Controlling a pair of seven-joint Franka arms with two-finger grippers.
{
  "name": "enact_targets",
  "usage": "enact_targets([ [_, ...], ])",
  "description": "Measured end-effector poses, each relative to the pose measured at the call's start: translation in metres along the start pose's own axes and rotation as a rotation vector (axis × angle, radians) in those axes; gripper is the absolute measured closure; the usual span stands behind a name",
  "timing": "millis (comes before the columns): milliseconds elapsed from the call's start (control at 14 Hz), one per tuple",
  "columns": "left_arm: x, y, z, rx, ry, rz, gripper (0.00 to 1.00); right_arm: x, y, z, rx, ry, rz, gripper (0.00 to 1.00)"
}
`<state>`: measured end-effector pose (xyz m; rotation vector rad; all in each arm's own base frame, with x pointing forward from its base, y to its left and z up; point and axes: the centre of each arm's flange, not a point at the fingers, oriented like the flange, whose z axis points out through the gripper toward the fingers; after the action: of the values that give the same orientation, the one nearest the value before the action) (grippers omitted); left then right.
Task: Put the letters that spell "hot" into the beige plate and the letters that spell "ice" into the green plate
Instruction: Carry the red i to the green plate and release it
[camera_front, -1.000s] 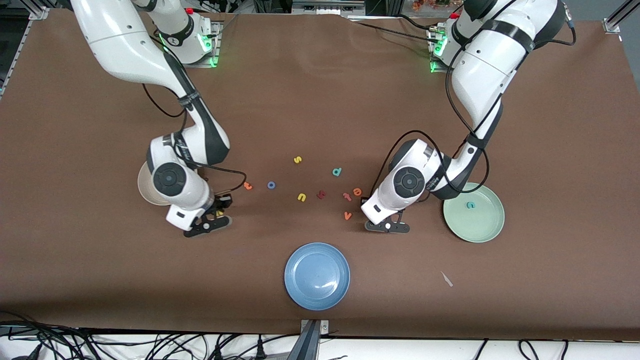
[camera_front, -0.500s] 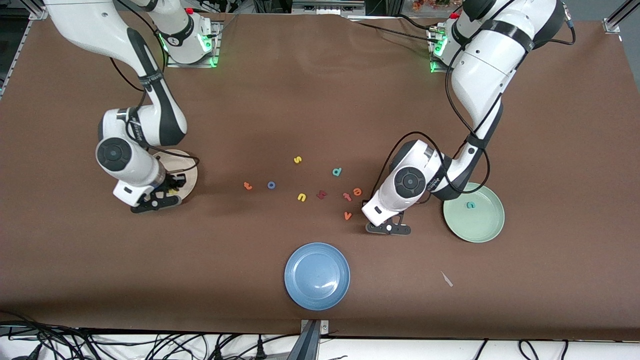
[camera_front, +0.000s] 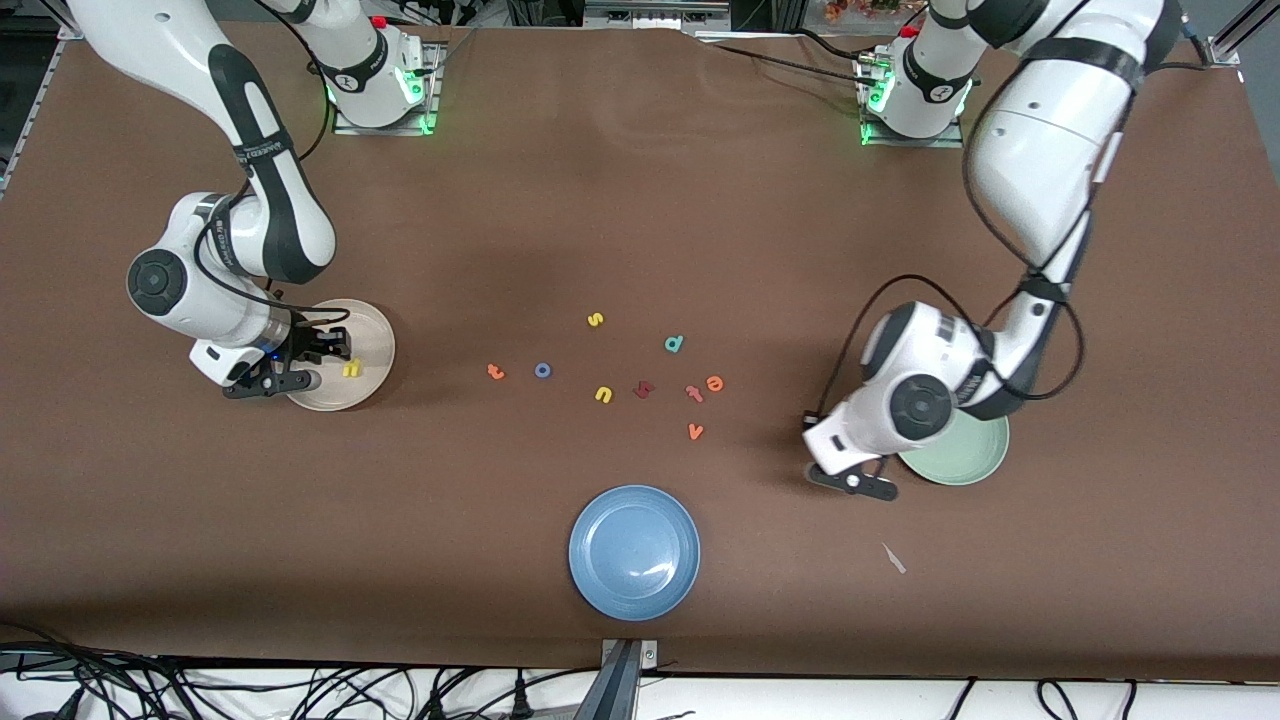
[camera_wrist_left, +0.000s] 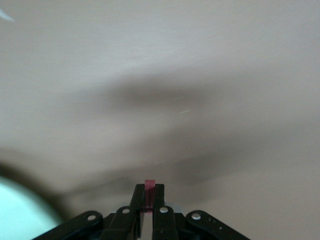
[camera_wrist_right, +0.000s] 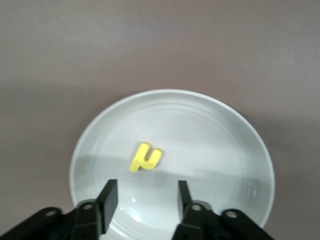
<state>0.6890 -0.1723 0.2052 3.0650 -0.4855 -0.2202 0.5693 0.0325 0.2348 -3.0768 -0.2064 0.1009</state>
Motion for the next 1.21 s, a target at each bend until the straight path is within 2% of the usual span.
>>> enact_targets([
  [214,-0.012,-0.065,-0.009,-0.021,-0.026,0.078,0.93,0.007,-0.059,-0.007,0.027,0.015,0.028,0.06],
  [286,-0.016,-0.08,-0.009,-0.028,-0.028,0.097,0.93,0.01,-0.08,-0.01,0.032,0.022,0.019,0.0],
  [500,-0.028,-0.118,-0.005,-0.059,-0.047,0.133,0.93,0.015,-0.131,-0.012,0.032,0.034,-0.038,0.0],
  [643,-0.039,-0.128,0.0,-0.113,-0.098,0.129,0.93,0.016,-0.157,-0.003,0.021,0.041,-0.089,0.0],
  [786,-0.042,-0.128,0.001,-0.131,-0.118,0.131,0.78,0.016,-0.182,0.013,0.005,0.071,-0.14,0.0],
  [857,-0.042,-0.125,0.001,-0.137,-0.122,0.137,0.67,0.017,-0.194,0.023,-0.002,0.083,-0.165,0.0],
  [1214,-0.032,-0.076,-0.023,-0.194,-0.097,0.145,0.16,0.028,-0.239,0.057,-0.049,0.091,-0.281,0.0],
])
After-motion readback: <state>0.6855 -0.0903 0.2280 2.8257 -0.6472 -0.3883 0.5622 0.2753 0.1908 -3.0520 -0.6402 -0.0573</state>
